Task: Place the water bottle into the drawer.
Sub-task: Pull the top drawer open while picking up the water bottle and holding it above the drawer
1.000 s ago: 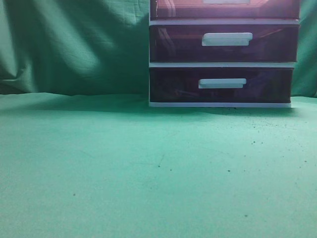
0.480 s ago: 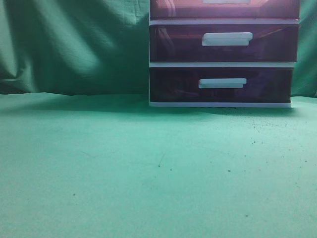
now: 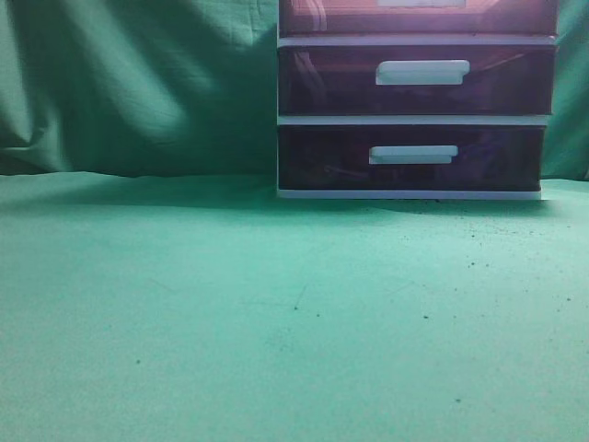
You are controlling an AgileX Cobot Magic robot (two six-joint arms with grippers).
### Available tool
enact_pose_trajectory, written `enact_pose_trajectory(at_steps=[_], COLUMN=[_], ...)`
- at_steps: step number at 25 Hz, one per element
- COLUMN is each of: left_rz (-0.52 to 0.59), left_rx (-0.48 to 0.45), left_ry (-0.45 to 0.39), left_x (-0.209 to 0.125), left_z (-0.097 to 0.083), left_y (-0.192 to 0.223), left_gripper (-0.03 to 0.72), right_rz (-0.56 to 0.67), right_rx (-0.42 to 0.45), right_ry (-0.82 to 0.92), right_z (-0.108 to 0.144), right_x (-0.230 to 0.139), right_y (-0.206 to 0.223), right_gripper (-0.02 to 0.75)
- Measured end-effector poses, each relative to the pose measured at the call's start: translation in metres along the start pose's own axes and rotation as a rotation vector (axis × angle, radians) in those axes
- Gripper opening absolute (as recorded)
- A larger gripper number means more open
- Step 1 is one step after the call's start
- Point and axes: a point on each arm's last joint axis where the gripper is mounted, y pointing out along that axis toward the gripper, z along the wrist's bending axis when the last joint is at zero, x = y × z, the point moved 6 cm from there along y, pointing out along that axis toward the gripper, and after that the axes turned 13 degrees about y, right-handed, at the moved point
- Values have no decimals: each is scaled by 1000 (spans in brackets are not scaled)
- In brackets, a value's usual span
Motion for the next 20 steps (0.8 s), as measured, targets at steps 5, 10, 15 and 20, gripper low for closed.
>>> enact_pose_trajectory(at_steps=[5,10,15,20], left_rz=[-3,-41,-114,-109], left_rx=[-16,-44,-128,-168], left_ry=[43,26,113,210], left_x=[1,15,49,86], left_z=[-2,-9,-34,-61], left_y=[0,-14,-48,-87], left_gripper=[286,286,286,286], right_rz=[0,0,0,0], right_rx=[0,0,0,0], right_ry=[0,0,0,0], right_z=[0,0,0,0], right_x=[0,0,0,0], right_y=[0,0,0,0], right_gripper=[0,0,0,0])
